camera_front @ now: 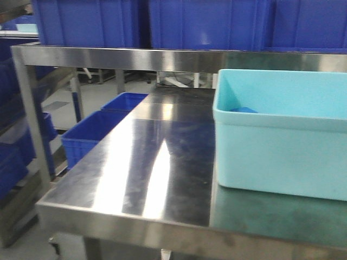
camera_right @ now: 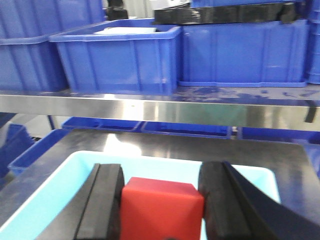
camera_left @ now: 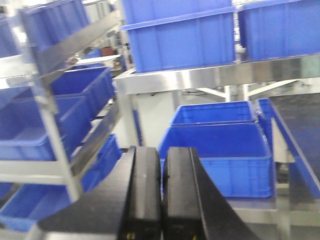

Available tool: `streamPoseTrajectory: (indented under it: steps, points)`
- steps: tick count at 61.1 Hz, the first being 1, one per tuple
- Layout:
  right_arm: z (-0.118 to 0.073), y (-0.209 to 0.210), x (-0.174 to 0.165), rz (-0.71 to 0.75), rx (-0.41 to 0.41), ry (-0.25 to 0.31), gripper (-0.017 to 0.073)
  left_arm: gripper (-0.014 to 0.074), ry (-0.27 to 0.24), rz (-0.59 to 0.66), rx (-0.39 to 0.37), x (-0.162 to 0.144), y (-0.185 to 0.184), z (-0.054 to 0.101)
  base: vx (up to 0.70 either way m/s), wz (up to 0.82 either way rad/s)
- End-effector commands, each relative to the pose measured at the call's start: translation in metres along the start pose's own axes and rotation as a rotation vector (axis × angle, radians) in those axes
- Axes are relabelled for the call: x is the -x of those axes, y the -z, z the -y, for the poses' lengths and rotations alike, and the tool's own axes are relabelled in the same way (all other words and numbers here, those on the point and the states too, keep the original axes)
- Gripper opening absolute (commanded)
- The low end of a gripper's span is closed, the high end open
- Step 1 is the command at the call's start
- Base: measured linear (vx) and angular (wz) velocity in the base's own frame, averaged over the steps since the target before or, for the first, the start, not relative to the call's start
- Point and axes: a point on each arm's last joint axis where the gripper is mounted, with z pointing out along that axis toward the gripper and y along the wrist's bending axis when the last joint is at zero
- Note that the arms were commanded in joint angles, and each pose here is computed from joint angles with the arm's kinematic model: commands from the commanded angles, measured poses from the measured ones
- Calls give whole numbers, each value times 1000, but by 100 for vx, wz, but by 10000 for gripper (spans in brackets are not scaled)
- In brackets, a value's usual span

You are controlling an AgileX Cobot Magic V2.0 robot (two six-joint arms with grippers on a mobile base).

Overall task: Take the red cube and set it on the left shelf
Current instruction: 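Turn the base away from the table holding the red cube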

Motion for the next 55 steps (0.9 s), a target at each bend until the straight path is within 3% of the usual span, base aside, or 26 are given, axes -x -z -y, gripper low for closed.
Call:
streamPoseTrajectory:
  steps: [1, 55]
  points:
    - [-2, 1, 18, 122, 12, 23, 49, 106, 5, 62, 4, 0, -1, 0, -10, 41]
    - [-2, 1, 18, 122, 12, 23, 49, 106, 5, 62, 4, 0, -1, 0, -18, 39]
